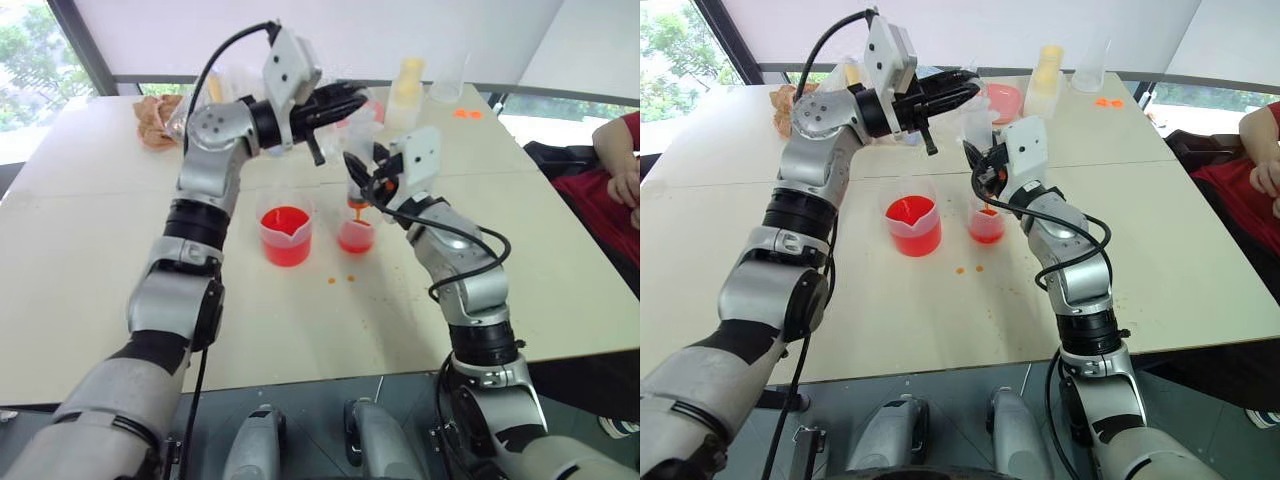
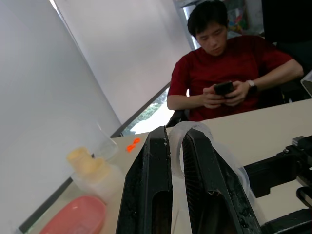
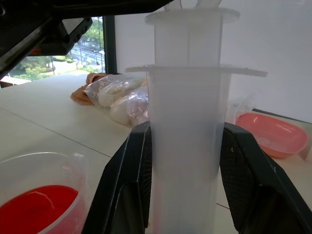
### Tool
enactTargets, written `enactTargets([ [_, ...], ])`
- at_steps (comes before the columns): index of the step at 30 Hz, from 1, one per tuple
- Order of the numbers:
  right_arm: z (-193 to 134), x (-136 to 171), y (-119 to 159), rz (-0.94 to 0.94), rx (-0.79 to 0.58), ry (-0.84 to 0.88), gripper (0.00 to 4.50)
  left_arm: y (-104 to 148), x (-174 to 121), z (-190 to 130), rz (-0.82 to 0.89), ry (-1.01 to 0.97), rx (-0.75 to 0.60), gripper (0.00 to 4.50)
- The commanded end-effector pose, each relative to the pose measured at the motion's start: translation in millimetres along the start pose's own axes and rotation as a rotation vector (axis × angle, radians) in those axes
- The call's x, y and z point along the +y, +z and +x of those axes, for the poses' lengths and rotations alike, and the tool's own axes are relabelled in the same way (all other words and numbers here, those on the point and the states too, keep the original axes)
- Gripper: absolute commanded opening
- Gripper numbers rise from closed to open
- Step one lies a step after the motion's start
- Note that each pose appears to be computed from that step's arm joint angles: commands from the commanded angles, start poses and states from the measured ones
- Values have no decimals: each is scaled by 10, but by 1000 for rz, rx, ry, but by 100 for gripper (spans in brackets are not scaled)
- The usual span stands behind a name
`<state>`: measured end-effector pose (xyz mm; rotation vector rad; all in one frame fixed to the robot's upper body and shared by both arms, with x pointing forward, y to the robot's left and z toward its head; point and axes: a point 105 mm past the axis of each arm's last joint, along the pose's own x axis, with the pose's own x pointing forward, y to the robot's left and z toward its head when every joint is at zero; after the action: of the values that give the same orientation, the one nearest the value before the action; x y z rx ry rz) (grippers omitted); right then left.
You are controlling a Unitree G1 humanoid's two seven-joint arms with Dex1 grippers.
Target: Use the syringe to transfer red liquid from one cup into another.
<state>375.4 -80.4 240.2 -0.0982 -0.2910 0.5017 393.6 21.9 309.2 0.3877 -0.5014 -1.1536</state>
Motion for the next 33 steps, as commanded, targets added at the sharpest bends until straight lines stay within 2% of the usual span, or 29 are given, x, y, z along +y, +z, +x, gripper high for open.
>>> enactTargets([
  [1,-4,3,648,-59,-217,2,140,-211,-295,100,-59,-122,61,32],
  [7,-52,-9,760,-69,-234,8,140,-283,-355,73,-109,-124,68,32],
  [14,-123,-17,760,-28,-208,22,140,-164,-278,60,-168,-95,19,32],
  [17,-139,-40,784,54,-208,24,140,-60,-259,33,-223,-116,-19,118],
  [23,-149,-96,826,117,-189,35,140,60,-154,-92,-231,-108,-21,397],
  [24,-149,-102,822,116,-184,34,140,78,-129,-110,-231,-98,-28,397],
  [27,-143,-184,866,136,-183,26,140,218,188,-414,-286,28,-71,397],
  [30,-149,-324,962,199,-196,1,140,277,280,-640,-333,71,-94,397],
  [33,-224,-859,1104,354,-137,-91,140,267,235,-1071,-395,128,-76,397],
])
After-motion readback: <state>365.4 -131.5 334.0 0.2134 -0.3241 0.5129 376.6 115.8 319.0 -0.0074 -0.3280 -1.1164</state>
